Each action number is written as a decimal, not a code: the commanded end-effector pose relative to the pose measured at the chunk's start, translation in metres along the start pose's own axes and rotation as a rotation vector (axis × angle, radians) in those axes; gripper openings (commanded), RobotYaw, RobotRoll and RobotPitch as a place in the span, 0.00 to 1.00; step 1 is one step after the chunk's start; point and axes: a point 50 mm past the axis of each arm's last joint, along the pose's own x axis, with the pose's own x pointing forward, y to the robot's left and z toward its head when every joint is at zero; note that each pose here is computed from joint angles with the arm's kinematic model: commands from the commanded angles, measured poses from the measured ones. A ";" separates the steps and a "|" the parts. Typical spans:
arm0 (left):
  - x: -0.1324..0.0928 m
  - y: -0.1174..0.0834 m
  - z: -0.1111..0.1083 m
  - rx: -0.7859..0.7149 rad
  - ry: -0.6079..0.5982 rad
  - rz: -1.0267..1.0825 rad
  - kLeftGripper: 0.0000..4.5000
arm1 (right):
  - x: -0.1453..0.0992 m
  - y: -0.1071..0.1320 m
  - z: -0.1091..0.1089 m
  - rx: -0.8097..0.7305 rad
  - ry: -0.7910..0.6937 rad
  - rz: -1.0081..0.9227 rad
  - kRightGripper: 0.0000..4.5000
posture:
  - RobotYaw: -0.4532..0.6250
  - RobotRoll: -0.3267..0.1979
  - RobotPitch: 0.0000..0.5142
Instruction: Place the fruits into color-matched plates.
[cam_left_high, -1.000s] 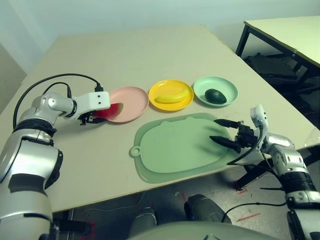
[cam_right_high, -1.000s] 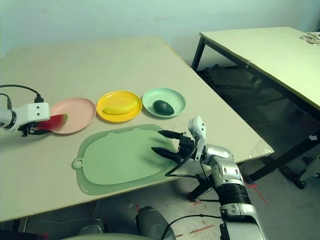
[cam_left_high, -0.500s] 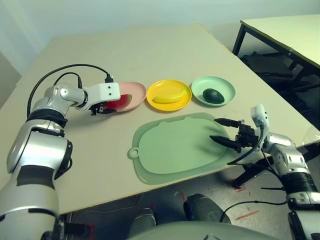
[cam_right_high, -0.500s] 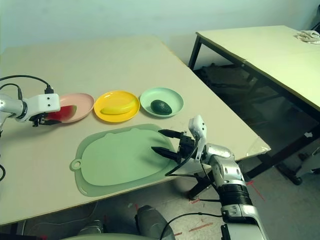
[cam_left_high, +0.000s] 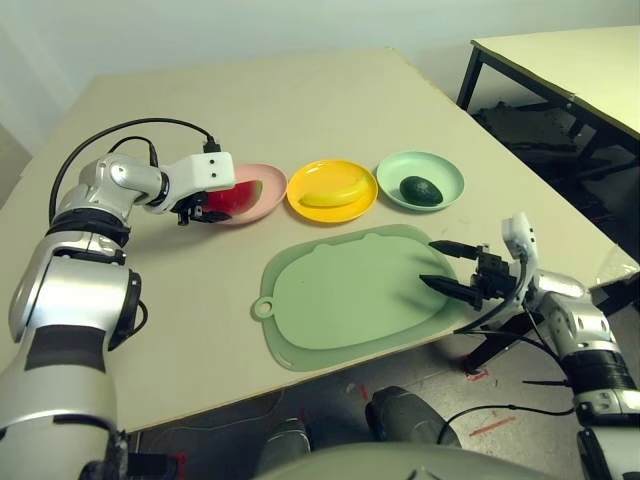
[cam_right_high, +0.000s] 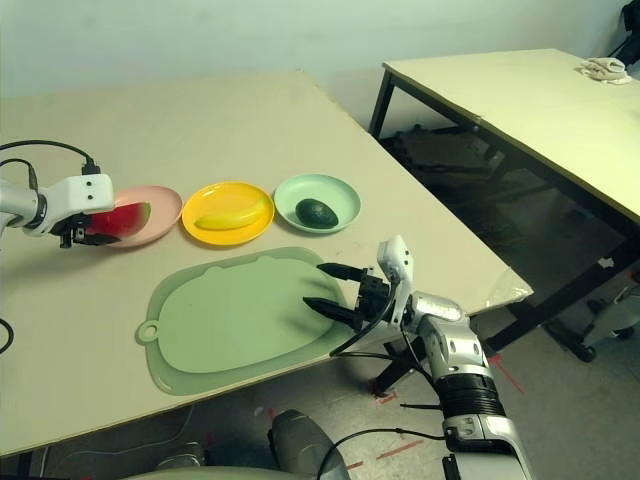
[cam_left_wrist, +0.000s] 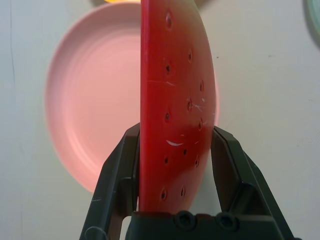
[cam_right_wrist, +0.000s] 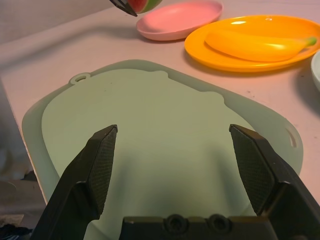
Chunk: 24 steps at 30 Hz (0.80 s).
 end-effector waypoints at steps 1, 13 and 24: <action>-0.004 0.001 -0.005 -0.007 0.025 0.032 0.48 | 0.003 0.001 0.001 -0.011 -0.003 0.014 1.00 | 0.18 0.62 0.00; 0.015 -0.002 -0.005 0.004 0.087 0.109 0.48 | -0.010 0.012 -0.002 -0.002 0.007 -0.006 1.00 | 0.13 0.62 0.03; 0.028 -0.010 -0.008 0.003 0.113 0.118 0.77 | -0.014 0.018 0.000 0.002 0.018 -0.012 1.00 | 0.12 0.62 0.06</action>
